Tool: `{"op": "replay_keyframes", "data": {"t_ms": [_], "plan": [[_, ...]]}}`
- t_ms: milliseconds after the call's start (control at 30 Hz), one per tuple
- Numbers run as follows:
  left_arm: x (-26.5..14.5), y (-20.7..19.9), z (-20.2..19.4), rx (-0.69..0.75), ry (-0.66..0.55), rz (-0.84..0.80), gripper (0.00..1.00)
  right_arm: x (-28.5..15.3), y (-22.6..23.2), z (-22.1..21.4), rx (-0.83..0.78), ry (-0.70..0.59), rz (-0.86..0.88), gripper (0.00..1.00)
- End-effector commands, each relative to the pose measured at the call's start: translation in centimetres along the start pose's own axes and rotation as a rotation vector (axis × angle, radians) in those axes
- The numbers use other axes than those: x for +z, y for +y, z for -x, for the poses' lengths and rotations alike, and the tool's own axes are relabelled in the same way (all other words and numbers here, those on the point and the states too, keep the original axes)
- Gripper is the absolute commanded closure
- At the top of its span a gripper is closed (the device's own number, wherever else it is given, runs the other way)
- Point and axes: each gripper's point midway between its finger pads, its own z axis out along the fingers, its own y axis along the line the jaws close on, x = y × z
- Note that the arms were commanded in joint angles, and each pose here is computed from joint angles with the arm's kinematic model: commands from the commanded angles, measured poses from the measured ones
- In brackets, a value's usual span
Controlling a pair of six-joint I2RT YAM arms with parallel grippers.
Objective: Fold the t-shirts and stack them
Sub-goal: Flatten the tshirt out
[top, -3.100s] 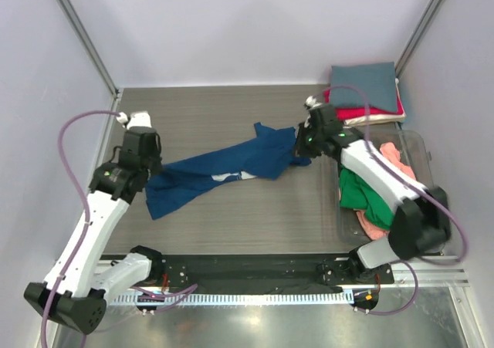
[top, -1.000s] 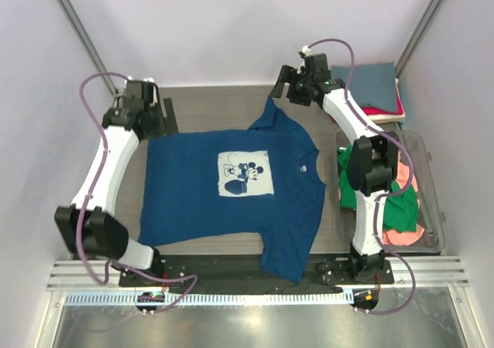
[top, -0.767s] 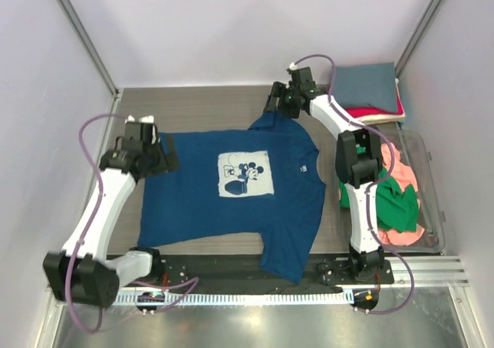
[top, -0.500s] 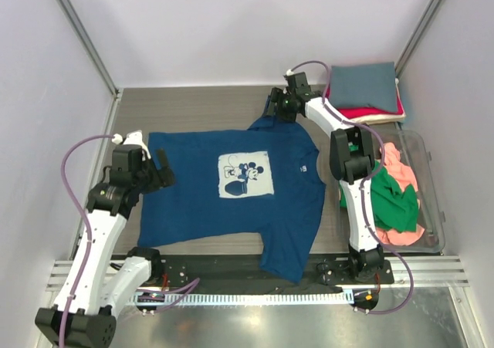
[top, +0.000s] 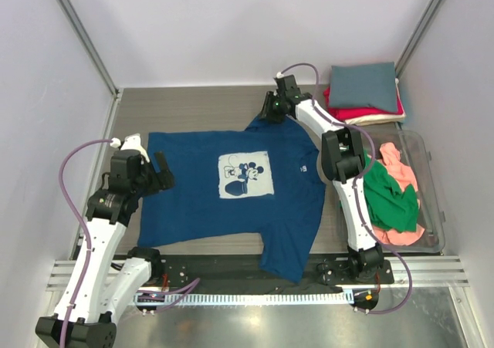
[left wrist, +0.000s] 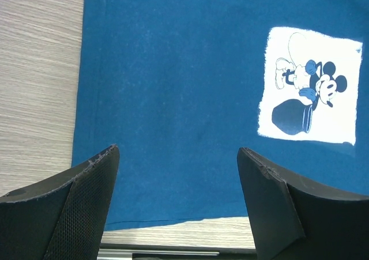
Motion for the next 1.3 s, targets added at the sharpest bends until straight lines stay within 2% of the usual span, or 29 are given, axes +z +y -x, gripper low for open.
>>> {"op": "replay_keyframes", "data": {"t_ms": [0, 67, 167, 233, 267, 300, 333, 367, 400, 433, 500, 567, 600, 633, 700, 733, 800, 867, 900, 967, 1100, 1200, 1267], "plan": [[-0.1, -0.5, 1.2, -0.003, -0.053, -0.02, 0.16, -0.3, 1.8, 2.4, 0.0, -0.066, 0.035, 0.64], [-0.2, -0.5, 1.3, -0.002, -0.061, -0.021, 0.16, -0.3, 2.4, 2.9, 0.009, -0.074, 0.057, 0.85], [-0.2, -0.4, 1.3, -0.003, -0.061, -0.02, 0.16, -0.1, 4.4, 4.0, 0.024, -0.104, 0.111, 0.96], [-0.2, -0.5, 1.3, -0.002, -0.06, -0.021, 0.16, -0.4, 6.8, 5.6, 0.037, -0.15, 0.172, 0.98], [-0.2, -0.4, 1.3, -0.002, -0.061, -0.017, 0.16, -0.3, 8.7, 6.6, 0.034, -0.186, 0.264, 0.96], [-0.1, -0.4, 1.3, -0.003, -0.06, -0.015, 0.16, 0.3, 9.6, 6.4, 0.046, -0.187, 0.343, 0.89], [-0.1, -0.4, 1.3, -0.001, -0.06, -0.016, 0.16, 0.5, 11.1, 6.6, 0.112, -0.192, 0.442, 0.68], [0.0, -0.3, 1.2, 0.001, -0.053, -0.012, 0.16, -0.2, 13.2, 7.6, 0.056, -0.241, 0.58, 0.22], [0.0, -0.3, 1.4, 0.001, -0.056, -0.009, 0.16, 0.4, 13.6, 8.0, 0.026, -0.251, 0.614, 0.08], [0.0, -0.3, 1.4, 0.001, -0.056, -0.006, 0.16, 0.3, 13.5, 8.4, 0.005, -0.25, 0.613, 0.01], [0.2, -0.2, 1.3, 0.002, -0.047, 0.002, 0.16, -0.1, 12.4, 8.3, -0.012, -0.211, 0.58, 0.0], [0.2, -0.1, 1.3, -0.002, -0.045, 0.009, 0.16, -4.8, 12.5, 11.6, -0.048, -0.306, 0.566, 0.0], [0.3, -0.1, 1.4, -0.005, -0.047, 0.013, 0.16, -3.5, 9.6, 9.6, -0.011, -0.281, 0.488, 0.0], [0.4, 0.1, 1.6, -0.019, -0.052, 0.026, 0.16, -8.9, 11.0, 12.8, -0.062, -0.404, 0.517, 0.0], [1.0, 0.1, 1.6, -0.035, -0.041, 0.038, 0.16, -9.1, 7.8, 11.1, -0.064, -0.405, 0.402, 0.01], [1.4, -0.1, 1.9, -0.063, -0.049, 0.041, 0.15, -12.2, 8.3, 12.2, -0.087, -0.449, 0.388, 0.0], [2.2, -0.2, 2.0, -0.095, -0.039, 0.054, 0.14, -12.4, 5.2, 10.4, -0.083, -0.426, 0.267, 0.0], [3.6, -0.9, 2.3, -0.136, -0.022, 0.043, 0.14, -14.8, 4.9, 10.0, -0.097, -0.448, 0.232, 0.0], [4.0, -1.3, 2.5, -0.144, -0.017, 0.03, 0.14, -14.0, 3.5, 8.1, -0.084, -0.408, 0.198, 0.0], [5.7, -1.7, 2.8, -0.164, 0.001, 0.036, 0.14, -14.2, 2.6, 6.7, -0.077, -0.385, 0.164, 0.0], [8.3, -2.1, 3.4, -0.187, 0.032, 0.064, 0.14, -11.6, -0.3, 3.0, -0.041, -0.266, 0.093, 0.0], [10.1, -2.5, 4.3, -0.207, 0.041, 0.07, 0.14, -9.8, -1.1, 1.8, -0.015, -0.209, 0.078, 0.0], [10.7, -3.1, 4.7, -0.209, 0.059, 0.053, 0.16, -8.9, -0.1, 2.3, -0.008, -0.202, 0.114, 0.0]]}}
